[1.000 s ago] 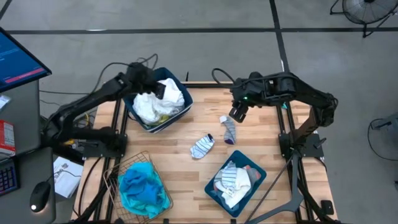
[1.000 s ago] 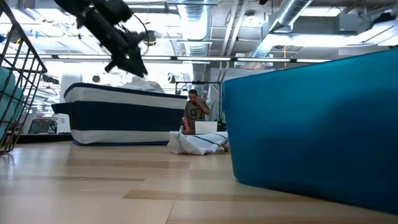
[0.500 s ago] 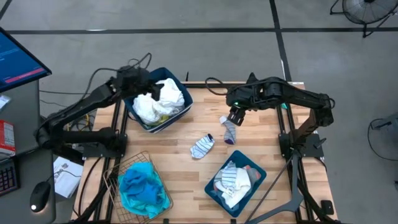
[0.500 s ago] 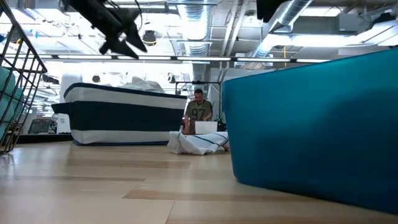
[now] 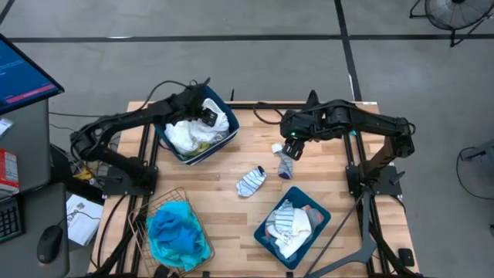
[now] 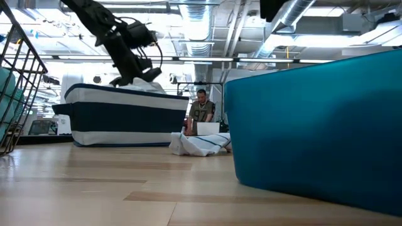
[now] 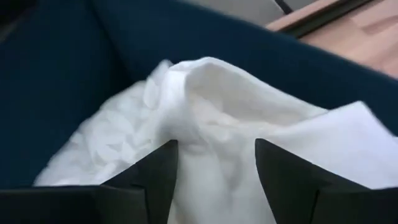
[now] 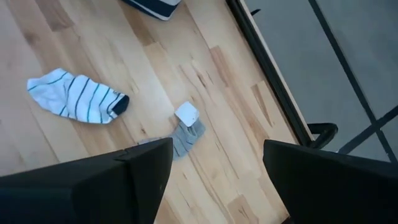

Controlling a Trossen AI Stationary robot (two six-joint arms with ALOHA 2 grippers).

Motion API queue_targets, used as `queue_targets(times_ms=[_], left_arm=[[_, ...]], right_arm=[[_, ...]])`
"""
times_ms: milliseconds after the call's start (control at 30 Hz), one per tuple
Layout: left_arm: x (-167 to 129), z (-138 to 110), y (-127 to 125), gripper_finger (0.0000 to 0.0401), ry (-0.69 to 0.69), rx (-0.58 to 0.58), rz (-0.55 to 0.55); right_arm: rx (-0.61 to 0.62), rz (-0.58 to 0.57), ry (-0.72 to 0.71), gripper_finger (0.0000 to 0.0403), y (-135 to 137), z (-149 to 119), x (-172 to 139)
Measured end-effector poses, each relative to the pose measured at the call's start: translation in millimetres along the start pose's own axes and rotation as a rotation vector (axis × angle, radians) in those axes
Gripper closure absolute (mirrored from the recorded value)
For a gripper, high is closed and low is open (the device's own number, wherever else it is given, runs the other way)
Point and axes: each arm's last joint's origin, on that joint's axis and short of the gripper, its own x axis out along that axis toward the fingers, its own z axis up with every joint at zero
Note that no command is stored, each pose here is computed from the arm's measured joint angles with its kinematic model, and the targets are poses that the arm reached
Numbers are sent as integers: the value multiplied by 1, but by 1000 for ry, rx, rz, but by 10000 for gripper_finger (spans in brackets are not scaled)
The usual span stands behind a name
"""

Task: Pick & Place Cloths
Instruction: Put the white short into the wire basket

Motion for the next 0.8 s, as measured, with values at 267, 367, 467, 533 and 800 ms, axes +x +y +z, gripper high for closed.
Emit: queue_targets(times_ms=[267,367,467,533,800], left_arm=[[-8,3,-8,357,-12,-14,-98],[-20,7,-7,391,-55,-18,-119],[-39,12,-4,399,-103,-34,-171],[-63,18,-4,400,-172,-52,-237],[-202,11,4,401,-429,-32,-863]], right_arm=[[-15,22,-11,159,11,-4,-6],[-16,25,-14,159,13,-5,-7],[-20,27,-16,159,14,-5,-7],[-19,27,-15,159,14,-5,-7],[-19,25,-17,159,14,-5,-7]])
